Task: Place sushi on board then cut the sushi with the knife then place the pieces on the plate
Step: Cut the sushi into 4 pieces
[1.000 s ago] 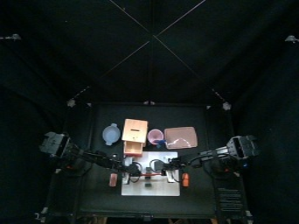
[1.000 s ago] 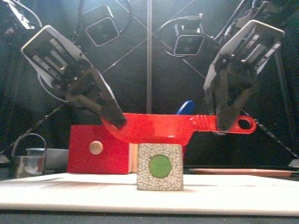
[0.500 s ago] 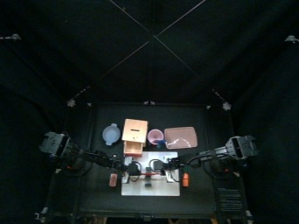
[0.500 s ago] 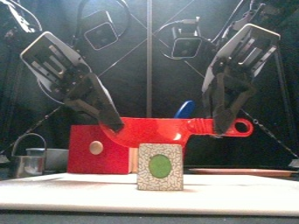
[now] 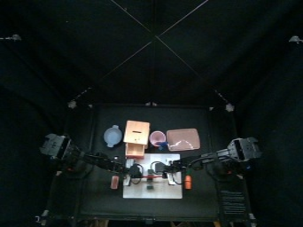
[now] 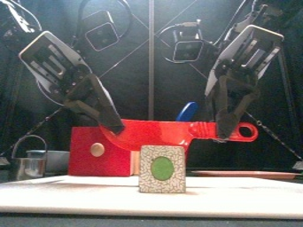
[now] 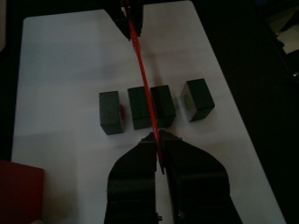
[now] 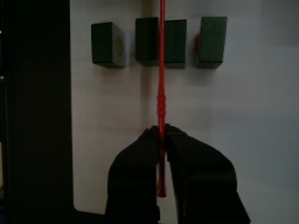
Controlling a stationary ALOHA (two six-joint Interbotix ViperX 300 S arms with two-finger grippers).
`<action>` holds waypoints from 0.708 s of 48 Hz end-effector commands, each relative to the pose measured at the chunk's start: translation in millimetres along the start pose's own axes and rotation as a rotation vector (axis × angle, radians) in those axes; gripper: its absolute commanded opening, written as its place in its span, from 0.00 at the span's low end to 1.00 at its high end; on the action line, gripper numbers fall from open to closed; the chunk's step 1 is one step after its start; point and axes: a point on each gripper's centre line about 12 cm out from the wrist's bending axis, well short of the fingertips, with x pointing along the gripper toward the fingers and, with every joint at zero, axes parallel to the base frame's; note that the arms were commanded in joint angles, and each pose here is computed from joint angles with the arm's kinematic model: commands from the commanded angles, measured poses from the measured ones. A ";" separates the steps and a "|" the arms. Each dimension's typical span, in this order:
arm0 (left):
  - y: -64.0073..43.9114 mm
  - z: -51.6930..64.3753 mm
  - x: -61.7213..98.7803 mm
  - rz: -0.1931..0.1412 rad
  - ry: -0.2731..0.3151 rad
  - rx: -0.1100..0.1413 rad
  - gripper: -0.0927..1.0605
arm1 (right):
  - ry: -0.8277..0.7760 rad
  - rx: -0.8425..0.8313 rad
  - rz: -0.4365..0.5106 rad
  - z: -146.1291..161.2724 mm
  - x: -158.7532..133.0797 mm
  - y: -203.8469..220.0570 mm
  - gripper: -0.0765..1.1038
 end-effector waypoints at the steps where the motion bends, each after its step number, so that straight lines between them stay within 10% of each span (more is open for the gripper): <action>1: 0.0 6.5 3.0 0.002 -0.021 -0.003 0.40 | -0.069 -0.004 0.001 17.8 -6.6 1.6 0.37; 17: -0.7 -6.2 18.9 0.003 0.026 -0.005 0.40 | -0.035 0.039 0.002 10.3 16.4 0.2 0.37; 34: -0.3 13.0 7.2 0.002 -0.034 -0.003 0.40 | -0.068 0.003 0.006 23.0 4.4 4.1 0.37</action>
